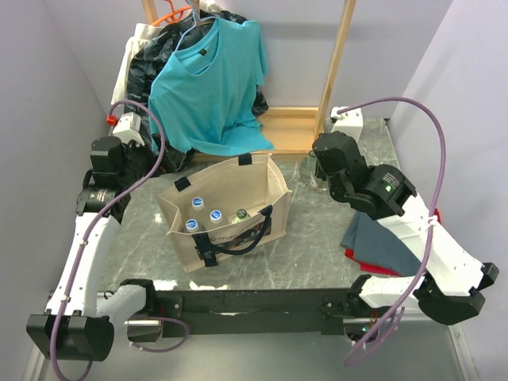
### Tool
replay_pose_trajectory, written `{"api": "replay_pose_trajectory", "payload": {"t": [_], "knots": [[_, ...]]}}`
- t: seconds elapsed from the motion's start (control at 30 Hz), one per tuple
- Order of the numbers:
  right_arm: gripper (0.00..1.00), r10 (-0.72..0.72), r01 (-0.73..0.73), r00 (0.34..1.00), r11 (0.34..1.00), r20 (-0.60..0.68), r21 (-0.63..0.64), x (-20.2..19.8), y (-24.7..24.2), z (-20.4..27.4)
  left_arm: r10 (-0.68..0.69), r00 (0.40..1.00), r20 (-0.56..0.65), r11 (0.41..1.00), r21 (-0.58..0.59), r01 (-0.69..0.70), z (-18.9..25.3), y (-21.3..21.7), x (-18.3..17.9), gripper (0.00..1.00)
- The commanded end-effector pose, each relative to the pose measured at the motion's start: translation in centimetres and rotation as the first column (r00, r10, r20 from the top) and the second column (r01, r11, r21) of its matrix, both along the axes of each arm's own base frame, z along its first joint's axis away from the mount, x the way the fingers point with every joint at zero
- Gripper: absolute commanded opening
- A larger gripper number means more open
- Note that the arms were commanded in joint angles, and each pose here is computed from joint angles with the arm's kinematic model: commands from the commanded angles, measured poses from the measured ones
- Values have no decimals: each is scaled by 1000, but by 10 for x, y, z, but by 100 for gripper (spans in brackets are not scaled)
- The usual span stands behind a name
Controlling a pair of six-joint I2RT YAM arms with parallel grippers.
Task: Take the beverage out of the canvas bag
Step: Place the drink at the center of the board.
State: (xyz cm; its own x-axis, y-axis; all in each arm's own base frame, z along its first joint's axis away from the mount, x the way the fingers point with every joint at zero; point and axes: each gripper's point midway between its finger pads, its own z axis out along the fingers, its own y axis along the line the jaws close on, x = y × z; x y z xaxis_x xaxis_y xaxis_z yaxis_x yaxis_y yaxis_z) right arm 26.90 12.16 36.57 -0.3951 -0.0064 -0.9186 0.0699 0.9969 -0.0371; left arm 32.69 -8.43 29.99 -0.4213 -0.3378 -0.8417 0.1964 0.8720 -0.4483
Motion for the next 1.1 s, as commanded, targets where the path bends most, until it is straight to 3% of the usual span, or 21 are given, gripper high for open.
{"api": "replay_pose_trajectory", "payload": {"t": [0.0, 1.07], "knots": [[0, -44, 23, 991, 986, 129, 165, 17, 0, 26, -29, 997, 68, 1000, 1, 29, 13, -3, -3, 96], [0, -6, 4, 1000, 986, 16, 164, 90, 22, -83, -12, 998, 57, 1000, -3, 12, 1, -1, -6, 96]]}}
